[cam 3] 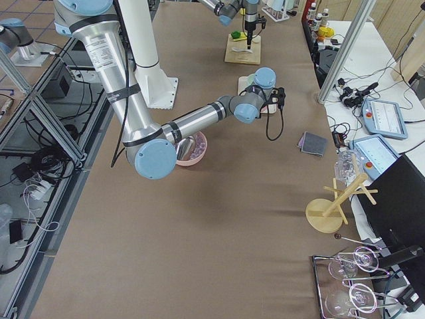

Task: Stack pink bowl on green and place spoon
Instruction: 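Grasp the pink bowl rim with the right gripper while the left grasps the spoon, then hold the pink bowl with the right gripper and the white spoon with the left gripper, then carry the pink bowl with the right gripper over the green bowls and lower it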

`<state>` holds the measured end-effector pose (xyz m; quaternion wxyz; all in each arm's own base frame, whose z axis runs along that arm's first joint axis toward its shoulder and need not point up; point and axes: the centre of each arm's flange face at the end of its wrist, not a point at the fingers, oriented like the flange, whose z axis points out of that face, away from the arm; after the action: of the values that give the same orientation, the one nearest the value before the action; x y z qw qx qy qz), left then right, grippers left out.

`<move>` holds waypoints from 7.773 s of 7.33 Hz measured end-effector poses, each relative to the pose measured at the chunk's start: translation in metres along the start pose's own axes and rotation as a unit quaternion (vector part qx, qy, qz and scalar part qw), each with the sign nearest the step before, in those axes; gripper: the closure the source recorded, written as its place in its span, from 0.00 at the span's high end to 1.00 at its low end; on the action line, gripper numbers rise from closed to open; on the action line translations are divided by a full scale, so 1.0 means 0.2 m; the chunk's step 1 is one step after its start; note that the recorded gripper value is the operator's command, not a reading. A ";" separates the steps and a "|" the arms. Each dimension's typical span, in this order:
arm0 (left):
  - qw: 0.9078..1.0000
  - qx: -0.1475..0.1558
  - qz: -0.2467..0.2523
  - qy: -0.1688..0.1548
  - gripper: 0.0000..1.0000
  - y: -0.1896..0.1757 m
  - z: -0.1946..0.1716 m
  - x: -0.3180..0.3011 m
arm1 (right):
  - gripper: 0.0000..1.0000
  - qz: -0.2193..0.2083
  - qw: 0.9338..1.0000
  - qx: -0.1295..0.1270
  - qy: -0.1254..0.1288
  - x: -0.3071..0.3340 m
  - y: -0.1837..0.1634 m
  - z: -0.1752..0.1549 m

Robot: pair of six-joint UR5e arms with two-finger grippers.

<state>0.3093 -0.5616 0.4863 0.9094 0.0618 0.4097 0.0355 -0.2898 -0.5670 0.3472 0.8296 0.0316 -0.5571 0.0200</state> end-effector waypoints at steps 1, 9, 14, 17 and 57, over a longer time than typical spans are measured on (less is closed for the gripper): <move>1.000 -0.005 -0.001 0.001 0.67 0.03 0.03 0.02 | 0.00 0.001 1.000 0.001 0.000 -0.01 0.00 0.00; 1.000 -0.021 -0.009 0.003 0.45 0.12 0.09 0.10 | 0.00 0.003 1.000 0.001 0.000 -0.01 -0.01 0.00; 1.000 -0.015 -0.013 0.003 0.29 0.11 0.06 0.08 | 0.00 0.004 1.000 0.001 0.000 -0.01 -0.01 0.00; 1.000 -0.007 -0.011 0.000 0.40 0.10 0.04 0.09 | 0.00 0.005 1.000 0.001 0.001 0.00 -0.01 0.00; 1.000 0.005 -0.026 0.012 0.00 0.22 -0.07 0.16 | 0.00 0.120 0.989 0.081 -0.021 -1.21 -0.01 0.69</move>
<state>0.3198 -0.5131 0.4600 0.9045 0.0555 0.4226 0.0110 -0.5082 -0.5793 0.1746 0.8041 0.0325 -0.5706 0.1638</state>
